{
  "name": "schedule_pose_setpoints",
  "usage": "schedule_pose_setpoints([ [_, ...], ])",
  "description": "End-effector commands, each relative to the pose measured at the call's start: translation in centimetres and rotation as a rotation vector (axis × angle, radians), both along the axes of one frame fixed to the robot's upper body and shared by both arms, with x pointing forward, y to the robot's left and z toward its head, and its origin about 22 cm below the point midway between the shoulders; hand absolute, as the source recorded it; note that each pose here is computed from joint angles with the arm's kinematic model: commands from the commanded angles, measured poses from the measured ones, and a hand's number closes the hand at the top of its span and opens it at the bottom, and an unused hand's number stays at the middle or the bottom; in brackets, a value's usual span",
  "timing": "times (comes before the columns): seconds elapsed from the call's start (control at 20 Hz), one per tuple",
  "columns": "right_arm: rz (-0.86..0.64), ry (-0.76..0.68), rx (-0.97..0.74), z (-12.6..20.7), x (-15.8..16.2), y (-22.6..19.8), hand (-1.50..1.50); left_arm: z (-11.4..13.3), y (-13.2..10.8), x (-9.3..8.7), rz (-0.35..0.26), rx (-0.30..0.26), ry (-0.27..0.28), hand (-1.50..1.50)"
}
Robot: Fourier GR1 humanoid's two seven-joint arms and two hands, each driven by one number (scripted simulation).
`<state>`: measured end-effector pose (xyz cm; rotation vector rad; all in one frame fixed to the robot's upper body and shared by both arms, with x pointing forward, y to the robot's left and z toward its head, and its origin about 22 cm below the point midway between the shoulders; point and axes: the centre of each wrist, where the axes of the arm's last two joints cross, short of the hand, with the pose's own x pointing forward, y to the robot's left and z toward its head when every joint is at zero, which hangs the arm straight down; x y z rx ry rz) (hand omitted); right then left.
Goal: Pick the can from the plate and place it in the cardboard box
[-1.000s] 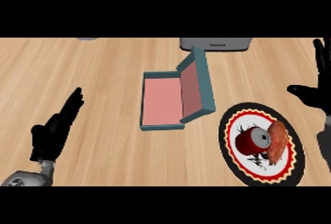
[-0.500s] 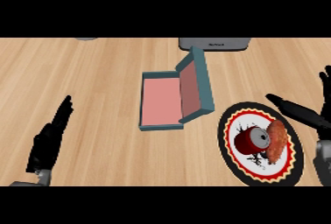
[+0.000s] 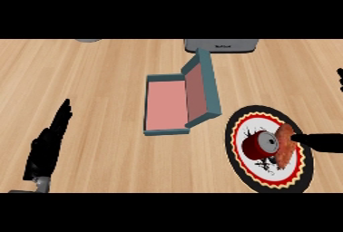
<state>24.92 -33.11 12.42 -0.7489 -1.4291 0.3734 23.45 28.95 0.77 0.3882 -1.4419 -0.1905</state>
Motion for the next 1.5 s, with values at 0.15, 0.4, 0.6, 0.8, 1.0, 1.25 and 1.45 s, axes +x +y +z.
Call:
schedule_pose_setpoints([
  [0.15,0.152,0.452,-0.235,4.1,-1.1,1.2,-1.50,0.1,-0.1,0.3,-0.006,0.017,0.009,0.00],
  [0.4,0.202,0.571,-0.209,6.4,-0.9,5.2,-1.50,1.2,-0.6,0.1,-0.024,-0.016,-0.006,0.00],
  [0.6,0.158,0.641,-0.234,4.6,-0.6,6.8,-1.50,1.0,0.7,0.8,-0.025,0.010,0.001,0.00],
  [0.8,0.117,0.644,-0.237,6.1,0.3,7.9,-1.50,-0.7,-1.7,-0.6,-0.013,0.000,-0.001,0.00],
  [1.0,0.117,0.676,-0.250,3.9,-0.3,7.4,-1.50,1.6,1.9,1.3,-0.002,-0.002,-0.004,0.00],
  [1.25,0.110,0.711,-0.265,1.0,0.9,8.3,-1.50,-1.0,0.0,0.6,-0.008,0.009,-0.008,0.00],
  [1.45,0.091,0.710,-0.242,2.1,0.8,7.7,-1.50,0.5,-1.3,0.4,-0.003,0.006,0.006,0.00],
])
